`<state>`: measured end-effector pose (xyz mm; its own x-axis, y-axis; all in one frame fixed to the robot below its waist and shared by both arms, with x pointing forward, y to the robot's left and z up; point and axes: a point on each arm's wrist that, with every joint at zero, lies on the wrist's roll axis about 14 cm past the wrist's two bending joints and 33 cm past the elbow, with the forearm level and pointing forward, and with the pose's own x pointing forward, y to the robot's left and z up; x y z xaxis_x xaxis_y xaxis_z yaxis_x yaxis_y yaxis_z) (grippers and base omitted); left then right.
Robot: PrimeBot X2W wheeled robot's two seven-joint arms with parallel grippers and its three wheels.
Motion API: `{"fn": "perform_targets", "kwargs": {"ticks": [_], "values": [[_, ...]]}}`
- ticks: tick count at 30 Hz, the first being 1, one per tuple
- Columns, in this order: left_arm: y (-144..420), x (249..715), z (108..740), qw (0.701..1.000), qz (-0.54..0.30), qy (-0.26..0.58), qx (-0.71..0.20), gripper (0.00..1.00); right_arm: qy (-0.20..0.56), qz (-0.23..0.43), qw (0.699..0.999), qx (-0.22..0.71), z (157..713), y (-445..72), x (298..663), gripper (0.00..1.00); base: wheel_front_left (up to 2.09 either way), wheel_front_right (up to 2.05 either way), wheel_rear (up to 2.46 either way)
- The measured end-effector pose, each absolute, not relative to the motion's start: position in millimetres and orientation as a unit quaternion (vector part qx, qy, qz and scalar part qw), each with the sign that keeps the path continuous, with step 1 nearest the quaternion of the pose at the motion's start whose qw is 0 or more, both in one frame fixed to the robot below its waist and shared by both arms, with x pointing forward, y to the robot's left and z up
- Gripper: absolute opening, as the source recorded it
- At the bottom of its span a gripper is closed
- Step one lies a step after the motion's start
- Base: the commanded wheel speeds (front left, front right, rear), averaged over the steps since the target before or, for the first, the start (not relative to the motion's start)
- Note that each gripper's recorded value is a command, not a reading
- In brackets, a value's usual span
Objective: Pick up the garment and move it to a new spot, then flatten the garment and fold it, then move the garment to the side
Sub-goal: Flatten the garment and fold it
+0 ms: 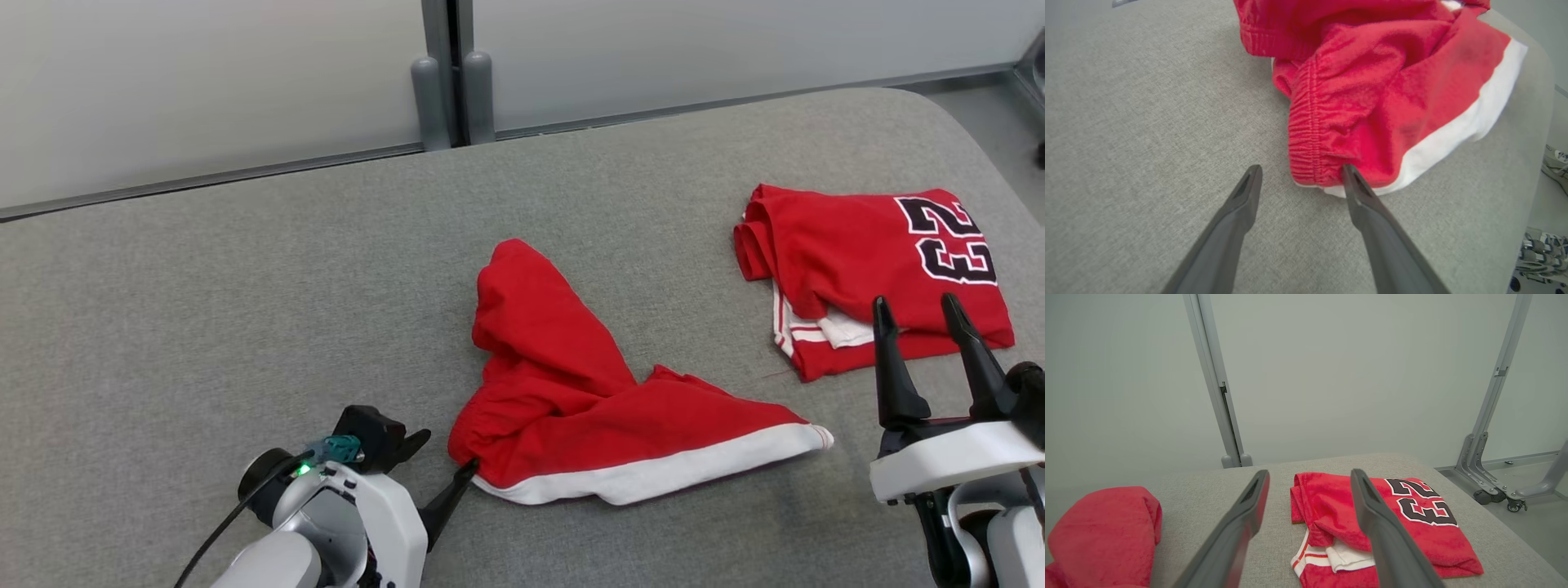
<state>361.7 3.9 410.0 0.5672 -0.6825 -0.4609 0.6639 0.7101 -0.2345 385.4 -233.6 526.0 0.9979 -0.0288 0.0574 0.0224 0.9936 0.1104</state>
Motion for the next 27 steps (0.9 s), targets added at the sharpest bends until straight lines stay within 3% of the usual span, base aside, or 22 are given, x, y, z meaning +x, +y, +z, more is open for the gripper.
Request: {"fn": "perform_targets", "kwargs": {"ticks": [9,10,13,20,27], "values": [[-17,367,390,0.854,-0.425,0.3,0.012,1.0,-0.014,-0.036,0.998,0.053,512,-247,383,1.0,0.0,0.0,0.0],[-19,367,389,0.853,-0.428,0.299,0.012,0.94,-0.013,-0.038,0.998,0.054,511,-249,382,1.0,0.0,0.0,0.0],[-21,367,390,0.852,-0.433,0.295,0.012,0.0,-0.012,-0.04,0.998,0.055,509,-250,382,1.0,0.0,0.0,0.0],[-8,371,407,0.873,-0.408,0.267,-0.011,0.0,-0.016,-0.025,0.998,0.059,510,-241,385,1.0,0.0,0.0,0.0],[56,367,408,0.912,-0.287,0.285,-0.072,0.0,-0.014,0.031,0.998,0.061,513,-205,402,1.0,0.0,0.0,0.0]]}}
